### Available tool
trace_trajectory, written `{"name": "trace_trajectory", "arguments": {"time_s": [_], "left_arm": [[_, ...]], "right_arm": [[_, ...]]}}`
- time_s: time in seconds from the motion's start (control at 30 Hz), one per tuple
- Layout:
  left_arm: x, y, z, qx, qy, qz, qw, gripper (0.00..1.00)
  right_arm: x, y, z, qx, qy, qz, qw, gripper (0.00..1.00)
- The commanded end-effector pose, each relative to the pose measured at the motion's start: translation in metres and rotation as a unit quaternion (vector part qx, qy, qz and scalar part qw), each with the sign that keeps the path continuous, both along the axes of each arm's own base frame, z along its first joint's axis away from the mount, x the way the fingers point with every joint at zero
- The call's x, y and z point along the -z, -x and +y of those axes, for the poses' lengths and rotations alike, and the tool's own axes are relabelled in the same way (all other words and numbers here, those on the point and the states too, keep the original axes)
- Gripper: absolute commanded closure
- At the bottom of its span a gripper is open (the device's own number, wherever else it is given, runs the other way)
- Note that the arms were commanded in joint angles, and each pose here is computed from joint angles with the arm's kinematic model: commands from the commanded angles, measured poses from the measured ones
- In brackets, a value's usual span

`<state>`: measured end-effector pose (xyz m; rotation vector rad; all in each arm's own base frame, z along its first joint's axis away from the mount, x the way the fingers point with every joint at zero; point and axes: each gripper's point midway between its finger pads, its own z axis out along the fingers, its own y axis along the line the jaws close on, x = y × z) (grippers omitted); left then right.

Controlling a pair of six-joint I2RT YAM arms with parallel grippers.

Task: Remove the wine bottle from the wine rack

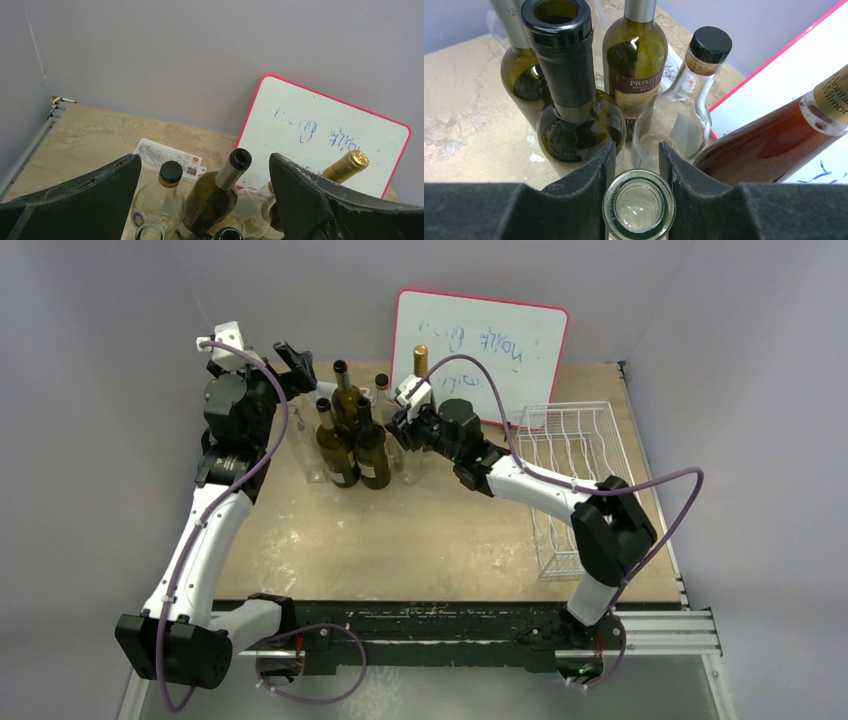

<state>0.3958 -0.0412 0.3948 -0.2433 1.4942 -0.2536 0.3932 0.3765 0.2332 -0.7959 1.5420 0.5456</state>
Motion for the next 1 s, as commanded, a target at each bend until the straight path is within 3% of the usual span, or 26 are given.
{"name": "trace_trajectory", "arguments": {"time_s": [0.0,0.43,0.73,0.8,0.97], "left_arm": [[-0.032,0.004,0.001,0.003,0.009,-0.044,0.999,0.0],[-0.031,0.003,0.001,0.003,0.009,-0.043,0.999,0.0],[-0.036,0.008,0.005,-0.006,0.002,-0.047,0.999,0.0],[-0.037,0.009,0.008,-0.01,0.0,-0.048,0.999,0.0],[-0.039,0.011,0.01,-0.014,-0.001,-0.049,0.999,0.0]], "right_arm": [[-0.062,-0.004,0.006,0.001,-0.066,-0.066,0.996,0.82],[-0.049,-0.009,0.004,0.015,-0.059,-0.05,0.997,0.39],[-0.092,0.003,-0.008,0.02,-0.075,-0.067,0.995,0.16],[-0.102,0.009,-0.012,0.015,-0.072,-0.07,0.995,0.01],[-0.132,0.026,-0.037,0.029,-0.072,-0.096,0.992,0.0]]}}
